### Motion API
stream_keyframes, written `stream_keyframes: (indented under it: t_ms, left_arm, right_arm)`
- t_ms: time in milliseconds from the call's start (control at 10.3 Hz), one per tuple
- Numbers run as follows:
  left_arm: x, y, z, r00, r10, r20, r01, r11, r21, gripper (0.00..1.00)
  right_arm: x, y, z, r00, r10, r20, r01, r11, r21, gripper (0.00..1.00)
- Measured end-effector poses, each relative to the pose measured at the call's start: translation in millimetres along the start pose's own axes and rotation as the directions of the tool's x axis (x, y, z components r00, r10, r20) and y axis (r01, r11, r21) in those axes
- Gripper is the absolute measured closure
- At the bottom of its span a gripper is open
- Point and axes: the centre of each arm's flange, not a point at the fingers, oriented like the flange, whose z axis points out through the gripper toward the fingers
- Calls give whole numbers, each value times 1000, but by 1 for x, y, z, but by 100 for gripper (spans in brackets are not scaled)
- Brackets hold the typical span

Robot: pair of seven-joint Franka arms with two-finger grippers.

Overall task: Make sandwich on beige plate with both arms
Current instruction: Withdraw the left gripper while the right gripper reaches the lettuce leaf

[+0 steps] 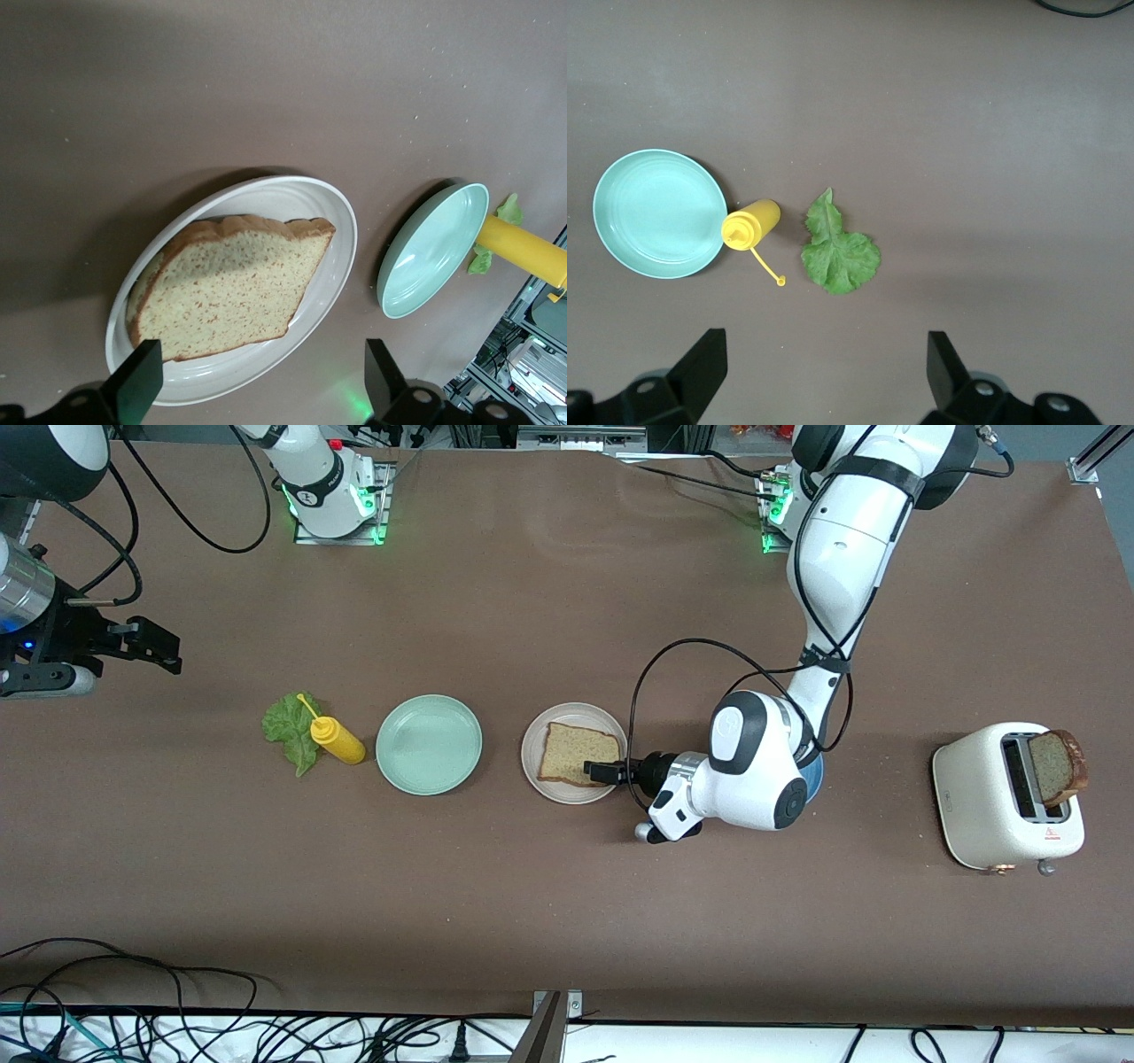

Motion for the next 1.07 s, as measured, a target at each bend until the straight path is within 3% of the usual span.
stream_keyframes:
  t_ms: [388, 776, 1066]
  left_arm:
    - [5, -8, -13, 1000, 3, -13, -2, 1000, 22, 0]
    - [5, -18, -38, 997, 72, -41, -63, 979, 194, 0]
    - [9, -35, -73, 994, 87, -58, -68, 957, 280, 0]
  right_arm:
    - [1, -4, -1, 1000, 2, -10, -2, 1000, -2, 0]
    - [5, -4, 5, 998, 60, -4, -60, 998, -3, 0]
    - [5, -3, 7, 998, 69, -1, -69, 998, -3, 0]
